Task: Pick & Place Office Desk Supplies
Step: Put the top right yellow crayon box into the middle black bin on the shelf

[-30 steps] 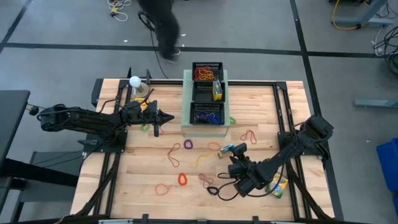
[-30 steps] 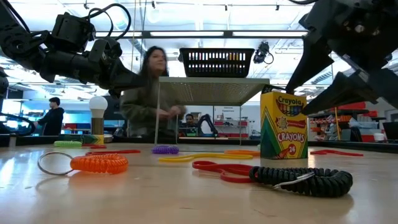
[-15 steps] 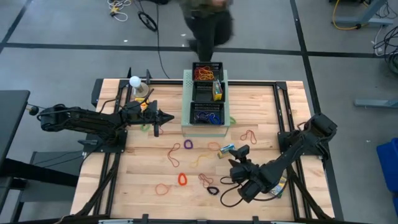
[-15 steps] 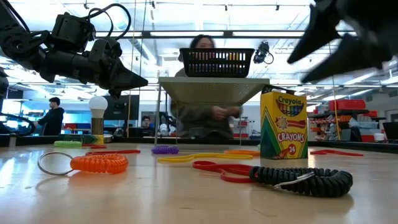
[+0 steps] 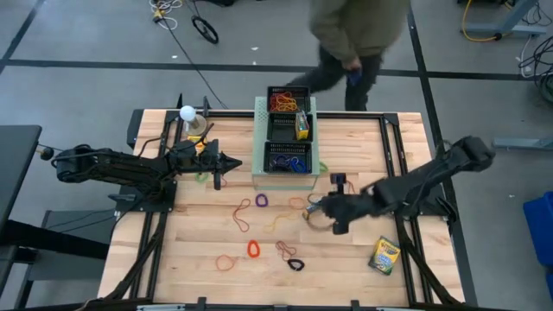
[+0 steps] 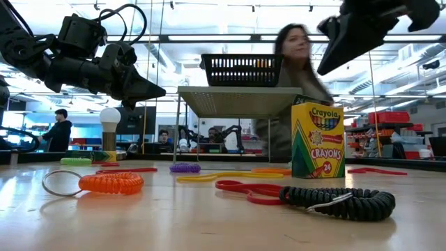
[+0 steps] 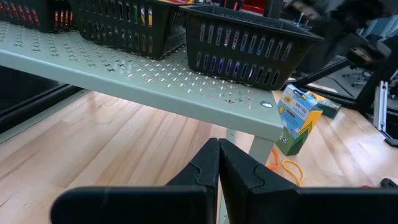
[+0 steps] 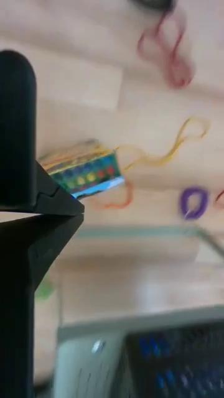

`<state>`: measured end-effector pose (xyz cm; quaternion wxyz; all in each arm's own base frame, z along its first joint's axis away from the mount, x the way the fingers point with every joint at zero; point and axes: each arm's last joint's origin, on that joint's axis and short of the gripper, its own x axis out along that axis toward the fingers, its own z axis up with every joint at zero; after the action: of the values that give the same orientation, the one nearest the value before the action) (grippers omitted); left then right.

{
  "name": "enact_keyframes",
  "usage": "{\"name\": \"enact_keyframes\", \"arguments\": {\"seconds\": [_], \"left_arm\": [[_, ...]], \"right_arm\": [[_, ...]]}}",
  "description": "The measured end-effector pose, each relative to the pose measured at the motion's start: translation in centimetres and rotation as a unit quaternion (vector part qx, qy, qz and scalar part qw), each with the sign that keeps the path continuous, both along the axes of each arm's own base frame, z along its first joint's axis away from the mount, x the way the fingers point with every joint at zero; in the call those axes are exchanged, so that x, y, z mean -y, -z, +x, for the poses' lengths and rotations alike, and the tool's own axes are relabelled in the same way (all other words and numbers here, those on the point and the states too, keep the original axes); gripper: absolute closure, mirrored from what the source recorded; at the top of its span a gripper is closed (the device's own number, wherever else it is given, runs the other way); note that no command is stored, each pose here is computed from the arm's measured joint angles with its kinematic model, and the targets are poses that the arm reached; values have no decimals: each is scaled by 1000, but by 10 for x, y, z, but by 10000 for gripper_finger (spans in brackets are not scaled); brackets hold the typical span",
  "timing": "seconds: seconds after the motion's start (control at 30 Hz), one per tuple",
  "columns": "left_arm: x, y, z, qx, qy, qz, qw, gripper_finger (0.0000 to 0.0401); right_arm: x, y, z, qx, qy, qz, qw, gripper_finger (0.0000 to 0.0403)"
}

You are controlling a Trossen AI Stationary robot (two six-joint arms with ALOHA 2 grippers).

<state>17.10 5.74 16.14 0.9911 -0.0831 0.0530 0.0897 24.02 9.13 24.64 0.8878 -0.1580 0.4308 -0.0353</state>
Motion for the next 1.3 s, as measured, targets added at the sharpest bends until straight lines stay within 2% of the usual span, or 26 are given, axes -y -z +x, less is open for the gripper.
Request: {"name": "enact_keyframes", "arguments": {"seconds": [0.07,0.17,0.23,0.3,0.43,0.63,0.77,1.0,1.3], "left_arm": [[0,0,0,0,0,0,1000,387],[0,0,0,0,0,0,1000,387],[0,0,0,0,0,0,1000,387],[0,0,0,1,0,0,1000,387],[0,0,0,2,0,1,1000,387],[0,-2,0,8,0,3,1000,387],[0,-2,0,10,0,4,1000,387],[0,-2,0,11,0,4,1000,387],[0,-3,0,13,0,5,1000,387]], "right_arm": [[12,2,-6,15,-23,40,999,398],[30,-2,-11,29,-8,83,996,389],[40,-1,-12,20,15,81,996,378],[43,3,-11,2,14,79,997,360],[42,8,-6,-31,-10,98,995,303],[37,-1,10,-32,-18,105,994,201],[34,2,21,-61,-20,104,993,156],[24,3,38,-100,-40,101,989,140],[26,4,35,-133,-32,85,987,140]]}}
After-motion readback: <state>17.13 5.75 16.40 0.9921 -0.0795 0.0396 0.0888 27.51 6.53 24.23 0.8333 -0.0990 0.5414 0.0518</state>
